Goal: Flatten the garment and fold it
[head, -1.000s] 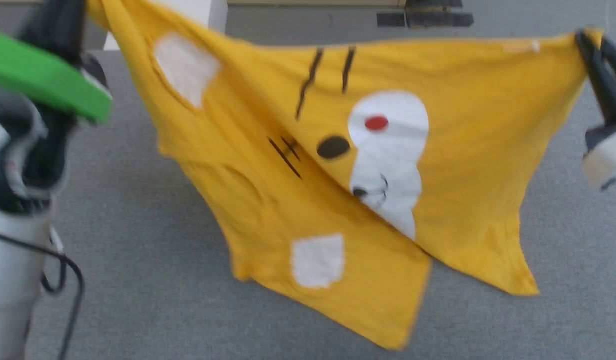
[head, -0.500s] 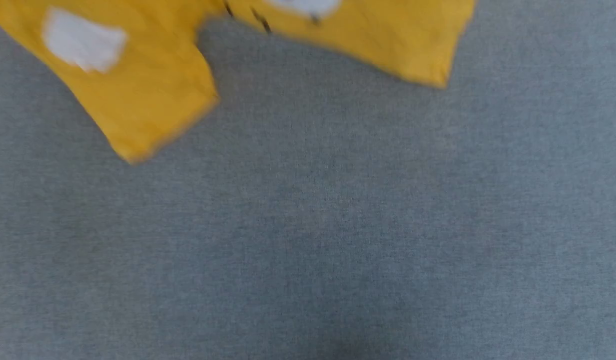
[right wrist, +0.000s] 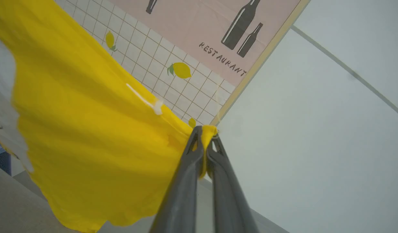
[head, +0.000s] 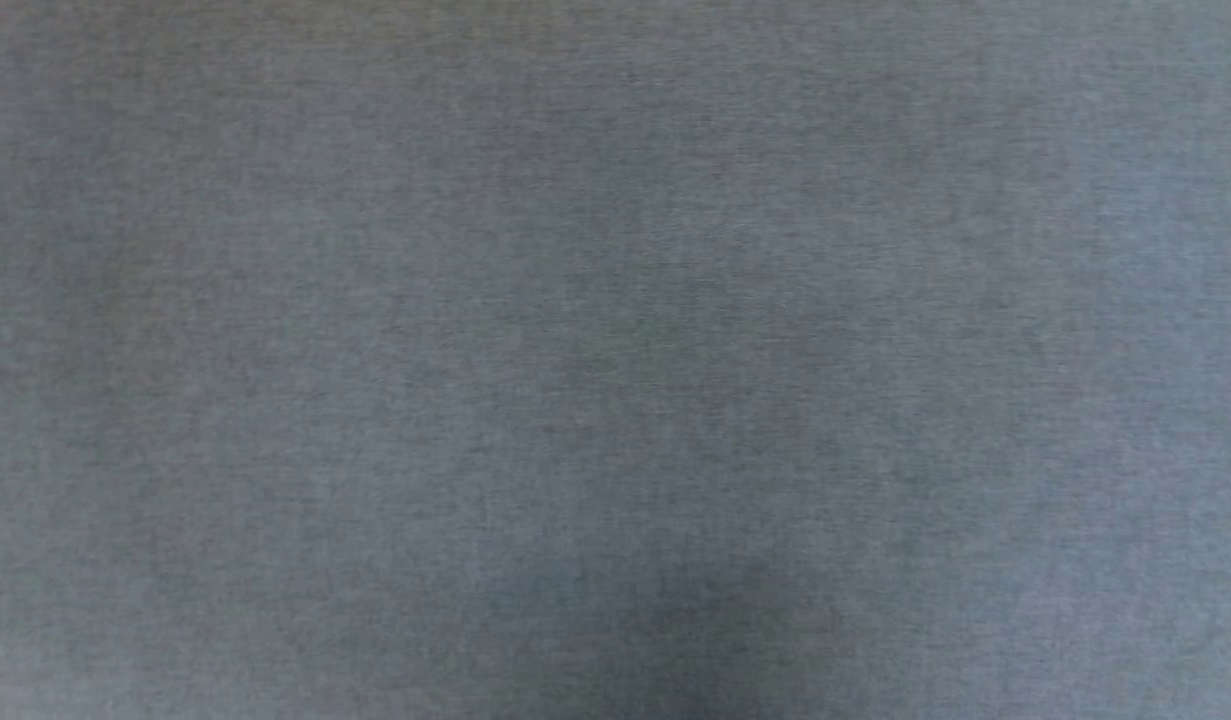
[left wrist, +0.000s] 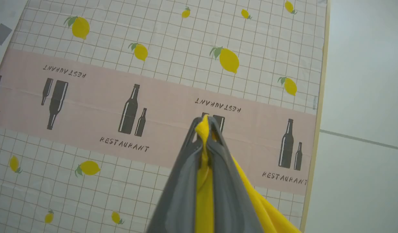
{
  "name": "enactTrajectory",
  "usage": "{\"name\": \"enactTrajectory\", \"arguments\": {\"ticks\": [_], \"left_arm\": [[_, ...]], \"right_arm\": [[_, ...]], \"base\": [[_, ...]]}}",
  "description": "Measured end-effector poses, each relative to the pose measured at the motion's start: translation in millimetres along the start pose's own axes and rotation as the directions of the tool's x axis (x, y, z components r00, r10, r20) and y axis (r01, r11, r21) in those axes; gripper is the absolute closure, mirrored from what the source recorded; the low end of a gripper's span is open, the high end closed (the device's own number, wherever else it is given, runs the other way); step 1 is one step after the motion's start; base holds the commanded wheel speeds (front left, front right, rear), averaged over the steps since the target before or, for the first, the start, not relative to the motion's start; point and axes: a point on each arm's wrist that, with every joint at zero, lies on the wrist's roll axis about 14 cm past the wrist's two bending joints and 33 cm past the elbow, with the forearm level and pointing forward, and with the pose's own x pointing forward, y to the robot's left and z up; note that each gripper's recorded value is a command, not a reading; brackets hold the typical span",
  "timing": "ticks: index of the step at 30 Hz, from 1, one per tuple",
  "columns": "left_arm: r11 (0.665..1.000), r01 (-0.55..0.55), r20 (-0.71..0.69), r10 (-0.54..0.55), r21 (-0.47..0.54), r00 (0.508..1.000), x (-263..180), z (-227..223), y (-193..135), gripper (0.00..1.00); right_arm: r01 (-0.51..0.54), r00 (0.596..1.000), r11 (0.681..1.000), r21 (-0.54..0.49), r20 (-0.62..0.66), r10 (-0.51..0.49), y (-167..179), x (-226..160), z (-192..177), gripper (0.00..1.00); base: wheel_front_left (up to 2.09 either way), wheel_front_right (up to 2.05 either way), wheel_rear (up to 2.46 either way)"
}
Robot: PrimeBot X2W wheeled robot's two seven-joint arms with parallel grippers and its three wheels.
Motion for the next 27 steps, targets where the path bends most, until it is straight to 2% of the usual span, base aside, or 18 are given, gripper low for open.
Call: {"name": "enactTrajectory", "arguments": {"ticks": [2,4,8,10,12,16,21,23,27], "left_arm": [[0.998,0.003,-0.142,0.006,0.064,0.99,-27.2,-41.0,13.7,1.0],[0.993,0.015,-0.283,0.018,0.115,0.959,-60.7,-76.1,26.7,1.0],[0.977,0.064,-0.522,0.053,0.203,0.851,-137.0,-118.6,53.5,1.0],[0.975,0.072,-0.601,0.071,0.211,0.796,-176.2,-125.7,61.8,1.0],[0.976,0.068,-0.69,0.095,0.205,0.717,-222.8,-131.9,68.4,1.0],[0.975,0.108,-0.834,0.108,0.196,0.541,-317.6,-126.2,70.0,1.0],[0.984,0.068,-0.922,0.129,0.164,0.364,-406.7,-95.1,60.7,1.0],[0.987,0.031,-0.941,0.141,0.158,0.308,-435.0,-78.5,56.2,1.0],[0.986,-0.049,-0.959,0.166,0.16,0.227,-475.3,-49.9,46.7,1.0]], "right_arm": [[-0.053,0.997,0.998,0.034,-0.056,0.055,25.8,-6.9,-26.9,1.0],[-0.1,0.988,0.992,0.082,-0.11,0.108,49.2,-19.0,-50.1,1.0],[-0.178,0.958,0.969,0.17,-0.196,0.211,89.1,-54.1,-81.4,1.0],[-0.204,0.937,0.954,0.221,-0.238,0.256,105.0,-75.9,-92.3,1.0],[-0.226,0.912,0.937,0.268,-0.279,0.3,120.1,-100.2,-101.2,1.0],[-0.24,0.861,0.907,0.345,-0.356,0.363,140.0,-149.1,-111.7,1.0],[-0.215,0.795,0.89,0.402,-0.458,0.399,148.5,-206.9,-122.7,1.0],[-0.197,0.778,0.887,0.419,-0.483,0.401,149.1,-227.7,-124.1,1.0],[-0.146,0.757,0.882,0.449,-0.523,0.392,147.5,-261.9,-126.6,1.0]], "base": [[0.0,0.0,0.0],[0.0,0.0,0.0],[0.0,0.0,0.0],[0.0,0.0,0.0],[0.0,0.0,0.0],[0.0,0.0,0.0],[0.0,0.0,0.0],[0.0,0.0,0.0],[0.0,0.0,0.0]]}}
